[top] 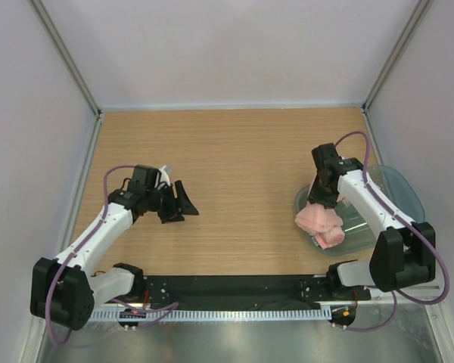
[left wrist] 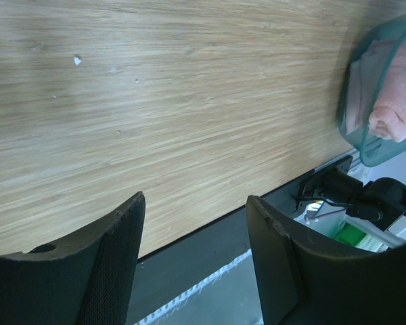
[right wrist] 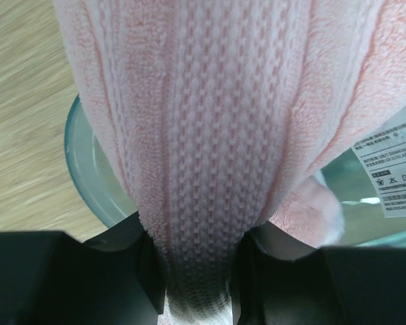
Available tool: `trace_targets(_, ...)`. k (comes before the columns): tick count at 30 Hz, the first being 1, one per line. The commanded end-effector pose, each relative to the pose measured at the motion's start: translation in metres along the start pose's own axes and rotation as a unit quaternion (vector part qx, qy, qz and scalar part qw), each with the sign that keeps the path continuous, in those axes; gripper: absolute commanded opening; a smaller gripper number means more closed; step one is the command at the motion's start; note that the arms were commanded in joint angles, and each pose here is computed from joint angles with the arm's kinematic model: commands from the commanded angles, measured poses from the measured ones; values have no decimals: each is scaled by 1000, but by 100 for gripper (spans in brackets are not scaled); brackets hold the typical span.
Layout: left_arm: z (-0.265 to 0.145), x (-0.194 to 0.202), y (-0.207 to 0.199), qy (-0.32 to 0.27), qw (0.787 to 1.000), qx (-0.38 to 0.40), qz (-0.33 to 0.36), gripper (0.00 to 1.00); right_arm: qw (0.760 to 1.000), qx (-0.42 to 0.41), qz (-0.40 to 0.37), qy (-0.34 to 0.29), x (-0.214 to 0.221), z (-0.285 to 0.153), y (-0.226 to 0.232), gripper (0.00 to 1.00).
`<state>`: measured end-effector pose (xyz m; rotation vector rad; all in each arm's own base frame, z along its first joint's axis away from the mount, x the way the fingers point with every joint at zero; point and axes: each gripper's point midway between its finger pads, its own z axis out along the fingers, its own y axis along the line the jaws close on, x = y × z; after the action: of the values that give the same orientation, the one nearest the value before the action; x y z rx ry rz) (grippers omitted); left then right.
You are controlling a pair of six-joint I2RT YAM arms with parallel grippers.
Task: Roll the towels
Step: Place the rolled towel into the container
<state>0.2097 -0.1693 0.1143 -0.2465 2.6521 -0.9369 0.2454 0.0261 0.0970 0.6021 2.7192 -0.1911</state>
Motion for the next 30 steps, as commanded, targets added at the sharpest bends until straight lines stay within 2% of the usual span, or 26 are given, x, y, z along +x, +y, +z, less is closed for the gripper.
trace_targets(1,-4,-4,-7,-6,1000,12,12,62,984,-176,10,24,4,1,74,1)
trace_targets(6,-2,-6,-4,-10,1000,5,10,62,944,-325,33,39,-9,-36,137,1)
trace_targets(13,-4,-9,0,-22,1000,-8,9,62,895,-440,56,43,-41,-68,204,1)
trace_targets(18,-4,-10,1,-26,1000,-14,11,62,878,-476,25,33,-52,-90,213,1)
trace_targets(22,-4,-10,2,-24,1000,-14,11,62,831,-552,-43,56,-41,-130,205,1)
trace_targets(25,-3,-8,0,-17,1000,-7,12,62,811,-575,-83,68,-30,-138,187,1)
trace_targets(27,-2,-8,-1,-15,1000,-4,13,62,822,-558,-89,73,-28,-129,168,1)
trace_targets(29,-2,-7,-1,-13,1000,-2,13,62,832,-541,-112,52,-33,-117,152,1)
trace_targets(30,-2,-7,-2,-10,1000,0,13,62,847,-519,-96,63,-36,-106,134,1)
